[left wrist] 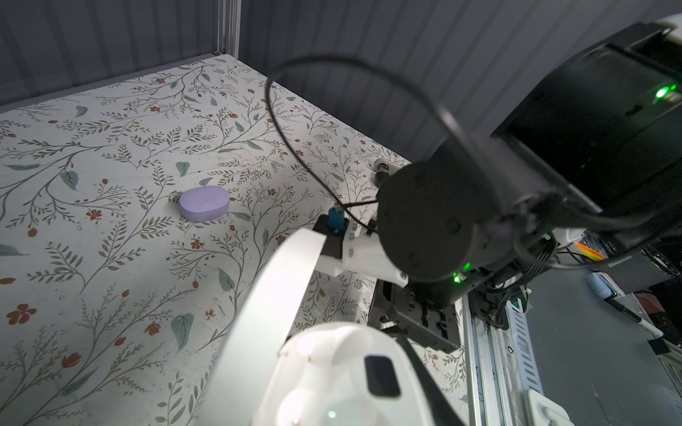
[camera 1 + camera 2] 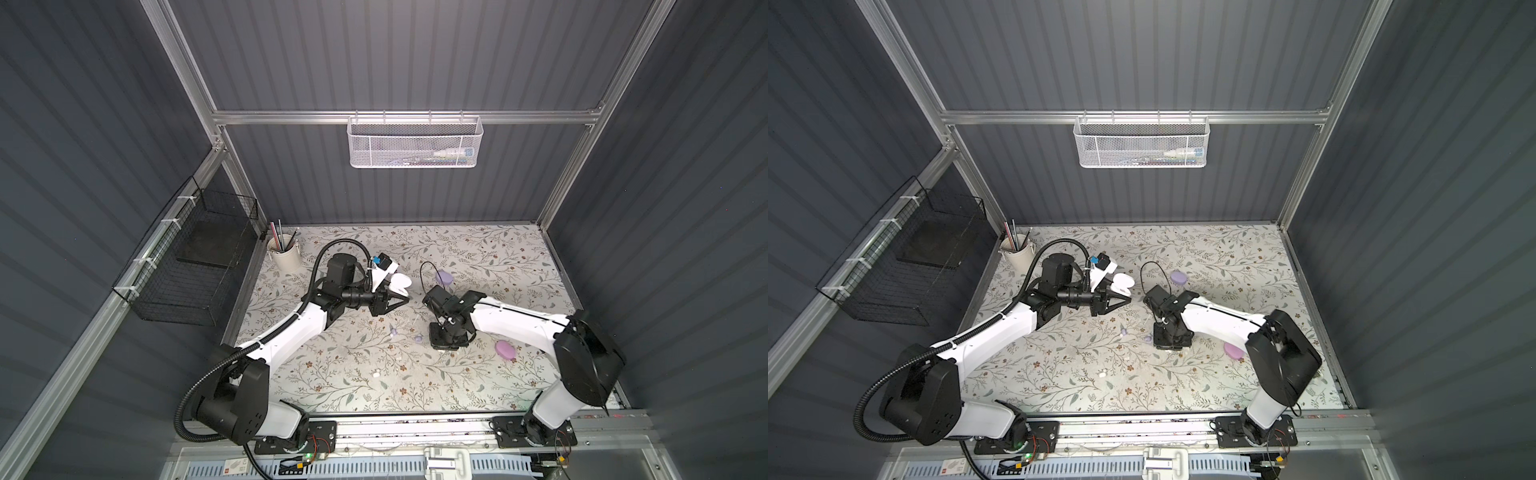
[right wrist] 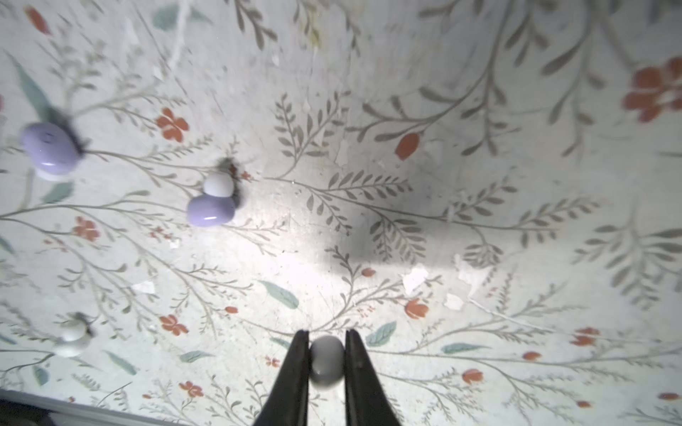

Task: Insert wireless bluetooth earbuds into charging case
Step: Pick up the wireless bluetooth earbud from the bottom-center of the table.

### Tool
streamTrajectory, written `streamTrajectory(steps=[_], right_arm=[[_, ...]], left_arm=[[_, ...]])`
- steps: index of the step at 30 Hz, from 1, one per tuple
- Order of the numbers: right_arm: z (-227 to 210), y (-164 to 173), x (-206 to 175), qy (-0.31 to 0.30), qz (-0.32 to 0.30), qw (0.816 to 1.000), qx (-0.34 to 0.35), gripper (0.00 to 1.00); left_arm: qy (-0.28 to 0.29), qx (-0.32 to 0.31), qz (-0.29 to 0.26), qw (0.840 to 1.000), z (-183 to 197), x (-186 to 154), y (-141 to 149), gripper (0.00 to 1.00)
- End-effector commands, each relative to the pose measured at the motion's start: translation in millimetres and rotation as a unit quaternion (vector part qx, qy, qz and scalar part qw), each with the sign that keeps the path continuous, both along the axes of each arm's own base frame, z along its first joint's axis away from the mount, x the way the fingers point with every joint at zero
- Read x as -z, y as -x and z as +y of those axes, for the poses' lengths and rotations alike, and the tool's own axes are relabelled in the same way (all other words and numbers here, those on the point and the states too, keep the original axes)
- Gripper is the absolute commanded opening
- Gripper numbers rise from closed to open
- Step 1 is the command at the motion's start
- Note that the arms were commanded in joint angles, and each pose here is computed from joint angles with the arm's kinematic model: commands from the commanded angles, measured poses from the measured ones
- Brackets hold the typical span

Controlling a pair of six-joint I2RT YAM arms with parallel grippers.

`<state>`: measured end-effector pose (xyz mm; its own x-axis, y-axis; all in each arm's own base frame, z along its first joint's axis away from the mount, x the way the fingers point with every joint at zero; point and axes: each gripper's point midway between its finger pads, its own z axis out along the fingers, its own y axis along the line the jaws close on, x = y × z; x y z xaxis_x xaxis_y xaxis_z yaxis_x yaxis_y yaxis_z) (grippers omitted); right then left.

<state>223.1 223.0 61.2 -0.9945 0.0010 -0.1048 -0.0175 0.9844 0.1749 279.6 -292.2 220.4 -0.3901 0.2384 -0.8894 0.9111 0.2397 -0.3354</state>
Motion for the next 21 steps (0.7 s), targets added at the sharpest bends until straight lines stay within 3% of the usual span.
streamTrajectory(steps=[1,10,14,21], right_arm=[[-7.4,-8.4,-37.0,-0.029,-0.033,0.999,0.003,0.16],[-23.2,-22.0,-149.1,-0.123,-0.146,0.982,-0.005,0.14],[-18.2,-19.1,-203.6,-0.179,-0.198,0.963,-0.034,0.14],[-3.9,-7.5,-263.9,-0.260,-0.249,0.930,-0.077,0.12]], left_arm=[[0.033,0.014,-0.016,0.999,-3.9,-23.9,-0.7,0.25],[0.065,0.064,-0.046,0.995,-27.2,-50.1,7.8,0.26],[0.079,0.089,-0.061,0.991,-44.7,-60.3,13.6,0.27],[0.111,0.124,-0.063,0.984,-70.5,-75.1,23.0,0.27]])
